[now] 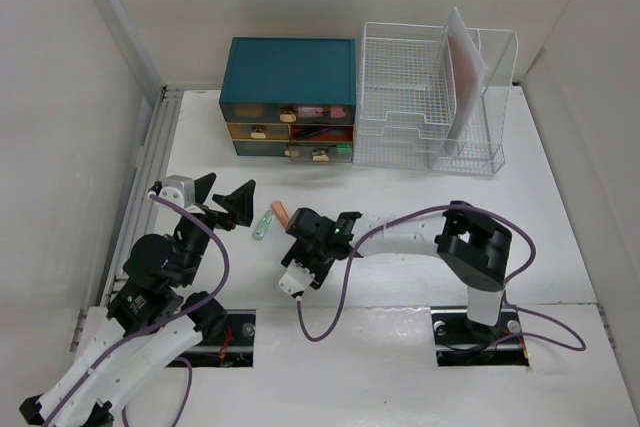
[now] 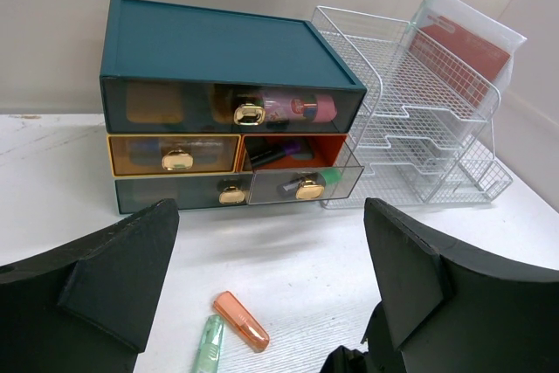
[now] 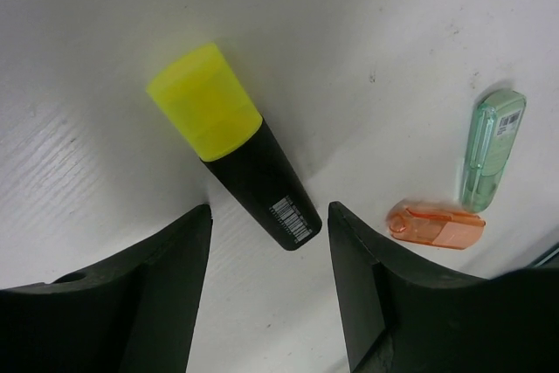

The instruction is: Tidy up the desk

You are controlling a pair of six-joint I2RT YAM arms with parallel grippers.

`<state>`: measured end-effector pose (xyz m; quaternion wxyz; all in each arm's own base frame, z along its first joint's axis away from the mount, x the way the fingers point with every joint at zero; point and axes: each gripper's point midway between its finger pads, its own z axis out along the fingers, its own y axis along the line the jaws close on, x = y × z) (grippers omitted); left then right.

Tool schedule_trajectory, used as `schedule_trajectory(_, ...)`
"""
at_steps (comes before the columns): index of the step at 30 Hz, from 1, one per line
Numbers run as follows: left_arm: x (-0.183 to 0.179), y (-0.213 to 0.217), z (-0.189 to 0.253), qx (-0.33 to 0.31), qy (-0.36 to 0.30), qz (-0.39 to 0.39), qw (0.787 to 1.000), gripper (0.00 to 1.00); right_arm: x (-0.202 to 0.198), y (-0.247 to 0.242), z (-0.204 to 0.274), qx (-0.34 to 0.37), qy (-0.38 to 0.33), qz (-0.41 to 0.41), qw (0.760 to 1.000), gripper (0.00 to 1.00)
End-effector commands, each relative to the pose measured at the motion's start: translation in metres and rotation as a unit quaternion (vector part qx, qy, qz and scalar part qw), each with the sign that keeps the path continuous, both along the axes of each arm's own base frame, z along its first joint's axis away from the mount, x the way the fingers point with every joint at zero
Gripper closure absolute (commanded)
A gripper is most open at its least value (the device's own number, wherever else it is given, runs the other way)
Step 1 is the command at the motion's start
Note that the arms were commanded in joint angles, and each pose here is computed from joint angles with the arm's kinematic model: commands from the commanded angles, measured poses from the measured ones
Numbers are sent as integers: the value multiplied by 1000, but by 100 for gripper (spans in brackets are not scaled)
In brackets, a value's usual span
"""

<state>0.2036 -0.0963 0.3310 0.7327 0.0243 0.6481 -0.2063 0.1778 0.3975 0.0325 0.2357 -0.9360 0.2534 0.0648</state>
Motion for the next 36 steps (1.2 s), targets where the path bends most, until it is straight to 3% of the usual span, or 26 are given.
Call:
schedule_trajectory(1,-1,4,11,-10,-20,7,1000,16,-2,3,2,7,-8,8,1000,38)
schedule_trajectory(18,-1,4,11,-10,-20,7,1000,16,-31,1,-18,-56,73,54,994,40)
schedule_trajectory(36,-2,5,12,-14,-23,7,1000,16,-57,-45,-59,-208,162,62,963,45)
